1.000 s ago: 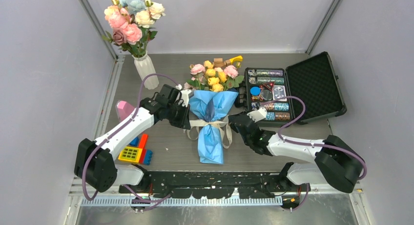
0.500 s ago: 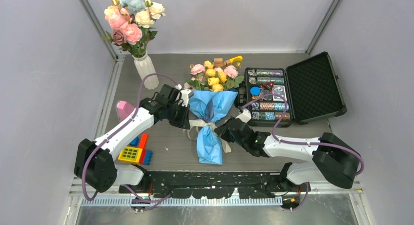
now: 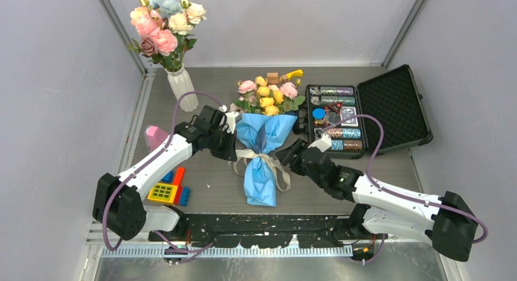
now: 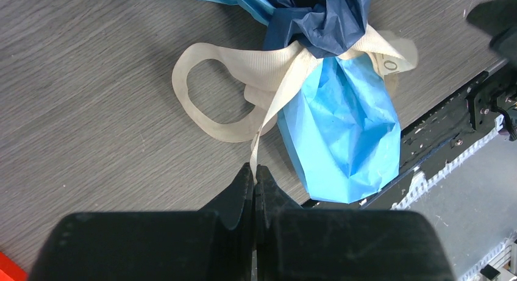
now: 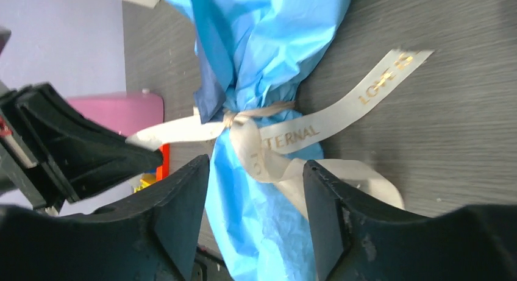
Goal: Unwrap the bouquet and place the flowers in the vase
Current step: Untie the ribbon from the wrapping paper.
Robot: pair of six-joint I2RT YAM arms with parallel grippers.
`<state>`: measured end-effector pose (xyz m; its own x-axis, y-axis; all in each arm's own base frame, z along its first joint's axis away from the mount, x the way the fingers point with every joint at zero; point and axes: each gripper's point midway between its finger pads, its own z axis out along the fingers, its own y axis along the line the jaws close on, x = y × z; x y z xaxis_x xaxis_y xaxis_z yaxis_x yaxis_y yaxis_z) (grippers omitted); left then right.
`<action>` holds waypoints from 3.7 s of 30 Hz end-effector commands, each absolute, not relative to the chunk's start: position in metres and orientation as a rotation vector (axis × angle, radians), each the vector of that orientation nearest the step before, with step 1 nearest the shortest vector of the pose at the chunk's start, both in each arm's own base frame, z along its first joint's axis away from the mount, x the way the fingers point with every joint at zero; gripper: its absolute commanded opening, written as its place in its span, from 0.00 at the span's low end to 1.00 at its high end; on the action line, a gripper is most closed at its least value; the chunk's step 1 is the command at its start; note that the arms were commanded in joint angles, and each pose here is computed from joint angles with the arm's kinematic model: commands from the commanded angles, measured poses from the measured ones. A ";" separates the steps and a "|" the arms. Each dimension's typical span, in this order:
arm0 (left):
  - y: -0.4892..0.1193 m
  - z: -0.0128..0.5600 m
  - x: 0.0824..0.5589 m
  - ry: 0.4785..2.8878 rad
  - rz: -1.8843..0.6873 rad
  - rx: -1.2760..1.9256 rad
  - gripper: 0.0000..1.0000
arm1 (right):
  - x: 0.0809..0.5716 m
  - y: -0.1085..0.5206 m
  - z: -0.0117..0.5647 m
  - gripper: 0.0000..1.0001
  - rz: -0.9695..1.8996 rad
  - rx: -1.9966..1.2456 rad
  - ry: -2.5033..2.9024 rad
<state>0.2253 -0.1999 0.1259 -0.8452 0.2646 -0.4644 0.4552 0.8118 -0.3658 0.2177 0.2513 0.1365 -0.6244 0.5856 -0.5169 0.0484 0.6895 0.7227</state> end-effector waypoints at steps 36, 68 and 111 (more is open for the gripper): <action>-0.194 0.129 0.228 2.575 -0.630 0.561 0.00 | 0.248 0.262 0.025 0.61 1.043 1.136 2.138; -0.195 0.128 0.228 2.577 -0.634 0.563 0.00 | 0.247 0.264 0.013 0.52 1.025 1.235 2.030; -0.191 0.139 0.229 2.517 -0.616 0.571 0.00 | 0.298 0.220 0.131 0.00 0.438 0.321 1.844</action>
<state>0.2255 -0.1959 0.1317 -0.8224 0.2749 -0.4981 0.4776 0.8094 -0.3419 0.2891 0.2332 0.1156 -0.3658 0.5135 -0.7762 -0.0187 0.8298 0.5577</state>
